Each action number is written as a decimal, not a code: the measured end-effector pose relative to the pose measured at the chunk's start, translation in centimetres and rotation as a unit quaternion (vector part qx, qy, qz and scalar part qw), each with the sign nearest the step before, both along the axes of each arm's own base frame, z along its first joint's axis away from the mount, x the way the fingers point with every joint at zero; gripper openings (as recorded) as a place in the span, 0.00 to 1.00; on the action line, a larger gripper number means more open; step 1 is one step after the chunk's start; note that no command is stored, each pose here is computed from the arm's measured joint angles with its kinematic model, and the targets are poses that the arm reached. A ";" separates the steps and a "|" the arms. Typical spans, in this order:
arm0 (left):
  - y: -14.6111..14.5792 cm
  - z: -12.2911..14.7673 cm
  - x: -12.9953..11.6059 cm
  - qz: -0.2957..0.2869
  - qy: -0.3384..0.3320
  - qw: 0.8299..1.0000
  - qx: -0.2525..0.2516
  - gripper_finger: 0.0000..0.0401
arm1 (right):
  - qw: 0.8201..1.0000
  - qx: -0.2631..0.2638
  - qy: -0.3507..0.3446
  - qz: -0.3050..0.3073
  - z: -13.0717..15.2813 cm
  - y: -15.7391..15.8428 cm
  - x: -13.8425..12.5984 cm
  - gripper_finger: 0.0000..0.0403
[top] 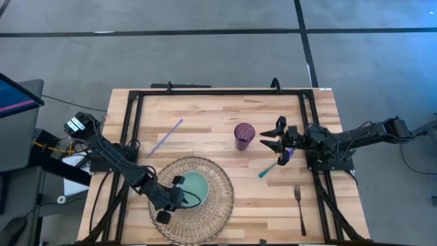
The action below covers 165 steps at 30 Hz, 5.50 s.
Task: Pick & Place Utensil
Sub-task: Put the green bowl on the brown mat, then put the violet spoon into the green bowl on the brown mat
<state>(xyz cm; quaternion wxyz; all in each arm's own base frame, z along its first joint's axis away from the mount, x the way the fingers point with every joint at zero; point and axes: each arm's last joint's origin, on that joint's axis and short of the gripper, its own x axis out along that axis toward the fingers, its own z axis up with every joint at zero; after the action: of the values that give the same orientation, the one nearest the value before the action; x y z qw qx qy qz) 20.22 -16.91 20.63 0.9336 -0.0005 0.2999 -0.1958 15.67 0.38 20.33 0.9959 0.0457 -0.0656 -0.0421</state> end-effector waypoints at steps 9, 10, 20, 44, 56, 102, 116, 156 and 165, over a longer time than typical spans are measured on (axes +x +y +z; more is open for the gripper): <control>-0.5 0.2 -0.2 -0.021 0.045 0.995 -0.087 0.23 | 1.000 0.000 0.001 0.000 0.0 0.0 0.0 0.33; -0.6 0.2 -0.3 -0.023 0.049 0.994 -0.097 0.23 | 1.000 0.000 0.002 0.000 0.0 0.0 0.0 0.33; -1.1 1.0 -0.3 -0.040 0.027 0.991 -0.126 0.23 | 1.000 0.000 0.002 0.000 0.0 0.0 0.0 0.33; 1.6 6.3 -2.2 -0.007 -0.179 0.984 -0.016 0.23 | 0.996 0.064 -0.024 0.055 0.8 1.7 0.2 0.33; 1.8 6.3 -2.1 -0.008 -0.199 0.980 0.029 0.23 | 0.995 0.054 0.052 0.067 4.3 6.3 6.1 0.33; 1.8 6.4 -2.1 -0.007 -0.199 0.980 0.028 0.23 | 0.582 -0.106 0.806 -0.017 -7.3 6.0 6.2 0.33; 1.8 6.4 -2.1 -0.007 -0.199 0.980 0.028 0.23 | 0.576 -0.039 0.816 0.034 -7.3 4.6 6.7 0.03; 2.3 6.5 -1.8 0.057 -0.211 0.975 0.043 0.23 | 0.972 -0.015 0.222 0.076 3.7 12.7 19.8 0.01; 3.3 6.9 -0.9 0.091 -0.227 0.969 0.045 0.33 | 0.975 -0.037 0.210 0.066 1.0 13.6 23.2 0.01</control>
<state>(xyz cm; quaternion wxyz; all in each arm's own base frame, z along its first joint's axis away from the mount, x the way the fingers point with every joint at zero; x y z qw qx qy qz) 19.33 -13.59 27.56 0.9903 0.0591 0.0873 -0.0911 38.90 14.01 21.33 0.9890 0.0031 0.1467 0.0173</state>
